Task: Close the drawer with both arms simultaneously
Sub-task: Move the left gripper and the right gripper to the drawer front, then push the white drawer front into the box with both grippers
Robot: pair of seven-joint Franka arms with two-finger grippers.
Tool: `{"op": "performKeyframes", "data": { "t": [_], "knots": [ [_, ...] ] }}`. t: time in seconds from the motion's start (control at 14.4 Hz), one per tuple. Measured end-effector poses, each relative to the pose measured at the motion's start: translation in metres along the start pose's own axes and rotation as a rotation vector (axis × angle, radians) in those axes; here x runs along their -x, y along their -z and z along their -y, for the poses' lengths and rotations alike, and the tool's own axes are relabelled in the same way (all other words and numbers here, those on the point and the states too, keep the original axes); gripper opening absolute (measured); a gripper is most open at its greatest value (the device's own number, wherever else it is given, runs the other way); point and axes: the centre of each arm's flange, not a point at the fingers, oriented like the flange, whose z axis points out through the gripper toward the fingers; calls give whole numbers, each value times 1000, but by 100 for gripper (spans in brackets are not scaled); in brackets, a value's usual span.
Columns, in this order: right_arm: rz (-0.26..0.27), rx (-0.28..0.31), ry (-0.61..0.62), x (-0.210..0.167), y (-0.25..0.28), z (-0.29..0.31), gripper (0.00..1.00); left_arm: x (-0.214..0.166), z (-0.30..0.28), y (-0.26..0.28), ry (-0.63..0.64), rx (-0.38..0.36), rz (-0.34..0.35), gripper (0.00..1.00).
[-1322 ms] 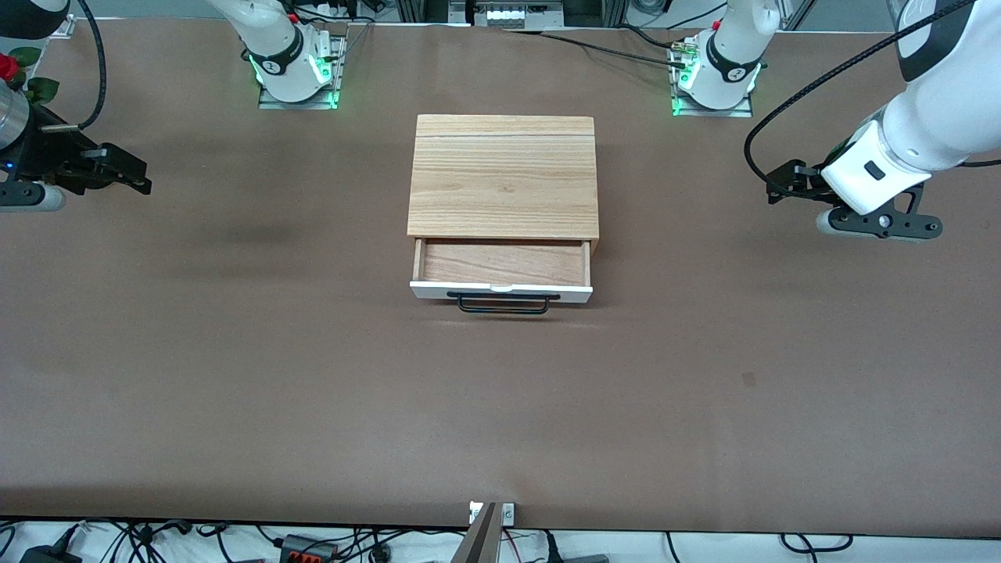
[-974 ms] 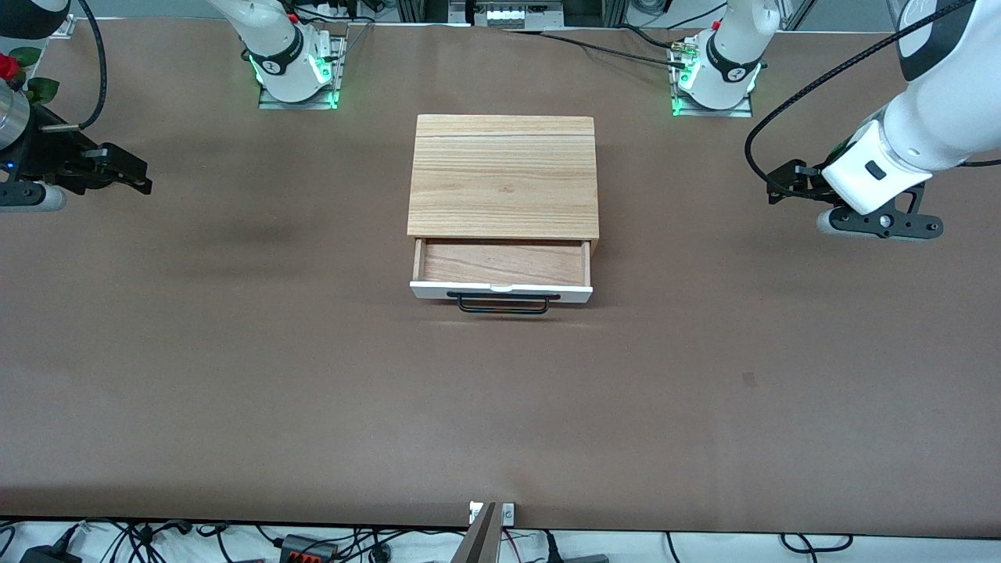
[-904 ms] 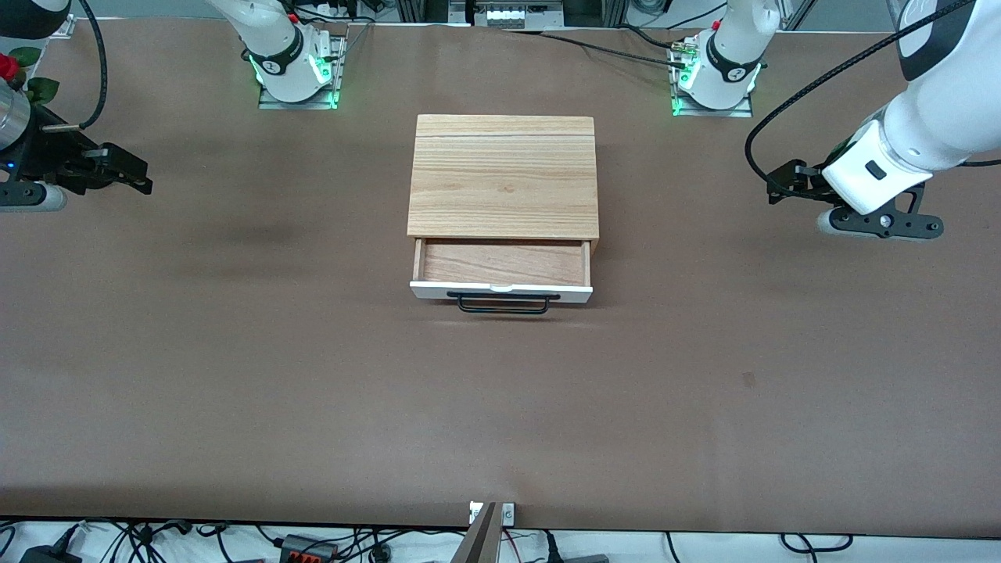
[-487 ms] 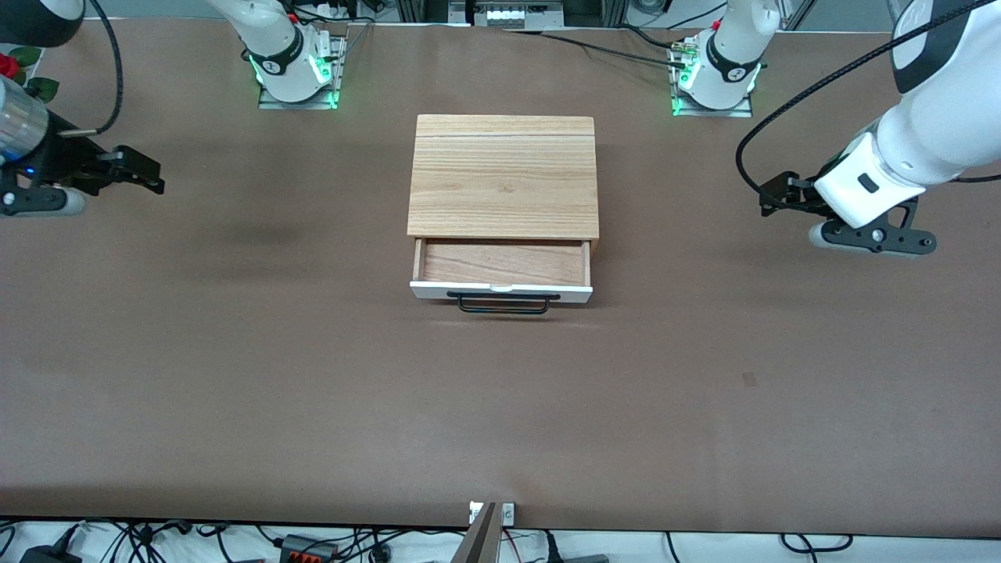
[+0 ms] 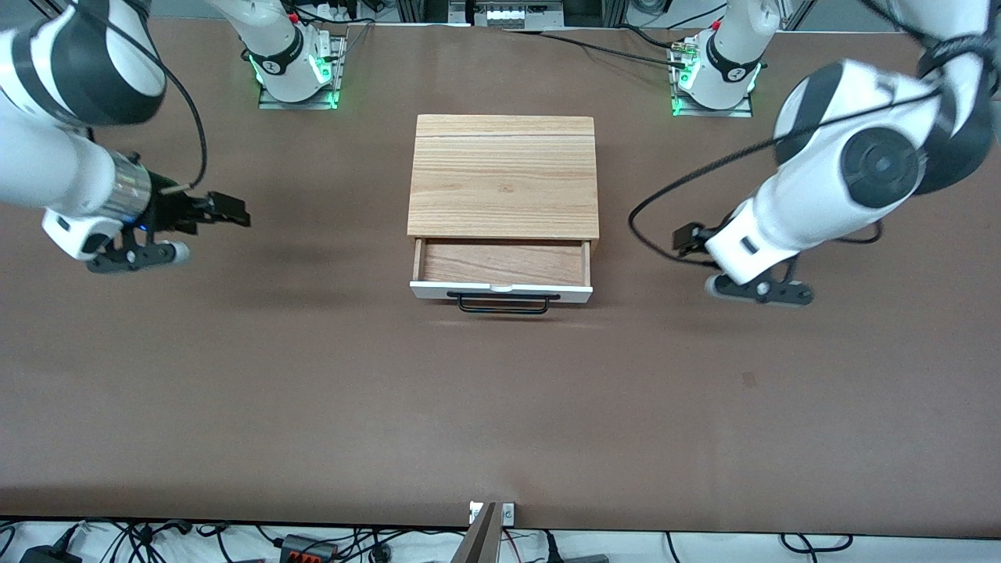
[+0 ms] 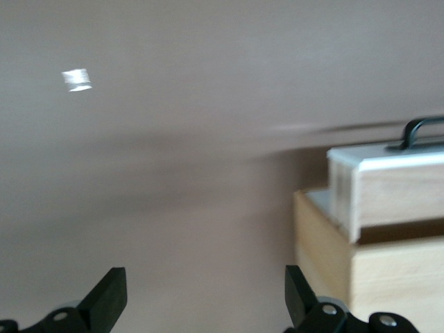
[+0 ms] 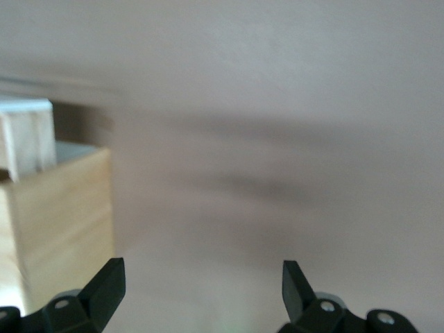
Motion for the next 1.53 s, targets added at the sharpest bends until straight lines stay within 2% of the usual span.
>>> {"op": "performKeyframes", "data": {
  "t": [0.14,0.35,0.56,0.77,0.97,1.11,1.32,1.46,1.53],
  "knots": [
    [-45,-52,-2,-24,-28,13,100,-22,-10,-40,3,45,1,100],
    [-140,-94,13,-55,-70,49,100,-39,-50,-85,-9,68,-23,100],
    [-211,-139,12,-75,-112,83,100,-60,-70,-98,11,95,-73,100],
    [-280,-154,28,-85,-141,118,100,-70,-79,-115,4,105,-84,100],
    [-349,-167,-17,-88,-171,171,100,-70,-84,-120,-2,105,-83,100],
    [-373,-184,-51,-83,-191,210,100,-68,-90,-121,-11,104,-82,100],
    [-376,-194,-59,-76,-201,235,100,-65,-99,-123,-23,102,-79,100],
    [-363,-192,-57,-74,-203,236,100,-64,-101,-129,-21,99,-69,100],
    [-337,-187,-56,-73,-206,236,100,-64,-101,-132,-11,97,-63,100]
  ]
}}
